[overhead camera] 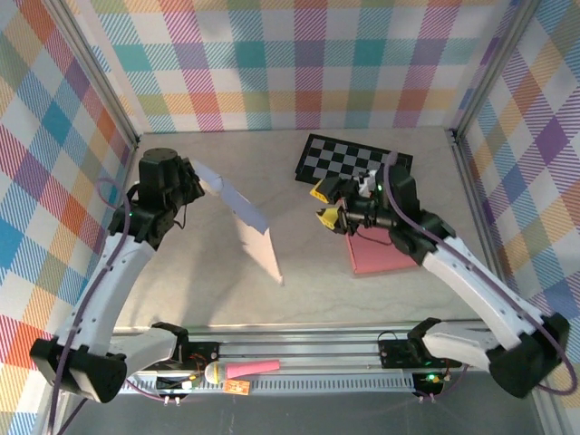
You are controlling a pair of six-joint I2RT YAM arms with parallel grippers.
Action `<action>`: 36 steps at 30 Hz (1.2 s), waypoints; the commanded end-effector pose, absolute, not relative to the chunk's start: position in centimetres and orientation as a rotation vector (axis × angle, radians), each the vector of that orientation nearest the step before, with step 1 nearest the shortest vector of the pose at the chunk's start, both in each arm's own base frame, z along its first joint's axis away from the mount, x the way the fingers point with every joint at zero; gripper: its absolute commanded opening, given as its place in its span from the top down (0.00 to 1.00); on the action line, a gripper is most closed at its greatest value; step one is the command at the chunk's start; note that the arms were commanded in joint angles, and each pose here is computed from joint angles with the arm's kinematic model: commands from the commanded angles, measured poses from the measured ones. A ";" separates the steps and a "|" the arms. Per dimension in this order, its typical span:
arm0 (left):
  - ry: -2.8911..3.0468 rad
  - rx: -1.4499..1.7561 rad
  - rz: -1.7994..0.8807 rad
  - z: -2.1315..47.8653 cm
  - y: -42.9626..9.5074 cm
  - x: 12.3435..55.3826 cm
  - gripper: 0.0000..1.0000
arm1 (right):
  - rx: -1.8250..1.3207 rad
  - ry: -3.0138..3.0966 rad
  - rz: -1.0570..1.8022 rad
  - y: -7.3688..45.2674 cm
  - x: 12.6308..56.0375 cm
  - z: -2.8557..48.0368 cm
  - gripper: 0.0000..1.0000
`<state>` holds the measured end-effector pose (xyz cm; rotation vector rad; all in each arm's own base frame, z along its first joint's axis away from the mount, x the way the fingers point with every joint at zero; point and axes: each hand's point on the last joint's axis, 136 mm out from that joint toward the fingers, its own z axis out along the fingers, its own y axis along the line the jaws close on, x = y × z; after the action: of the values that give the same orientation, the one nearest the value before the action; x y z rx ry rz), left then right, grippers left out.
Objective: Fold the paper box
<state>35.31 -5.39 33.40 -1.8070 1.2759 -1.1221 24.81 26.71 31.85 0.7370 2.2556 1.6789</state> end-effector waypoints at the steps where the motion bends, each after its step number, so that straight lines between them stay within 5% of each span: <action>1: 1.302 -1.854 -0.722 28.9 -3.3 33.0 1.00 | 1.078 2.031 1.525 25.2 25.5 30.8 0.30; 12: 1.255 -1.686 -0.642 30.8 -5.4 35.4 1.00 | 1.231 1.988 1.849 35.5 23.7 36.1 0.20; 24: 1.220 -1.598 -0.659 30.5 -6.8 39.0 1.00 | 1.327 2.025 1.845 38.2 23.9 36.8 0.19; 36: 1.226 -1.560 -0.782 30.6 -8.3 39.8 1.00 | 1.401 1.936 1.682 36.9 30.0 33.7 0.20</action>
<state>40.15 -7.92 29.39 -1.5912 1.2455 -0.7290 28.42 37.99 33.86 1.3422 1.9978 1.6971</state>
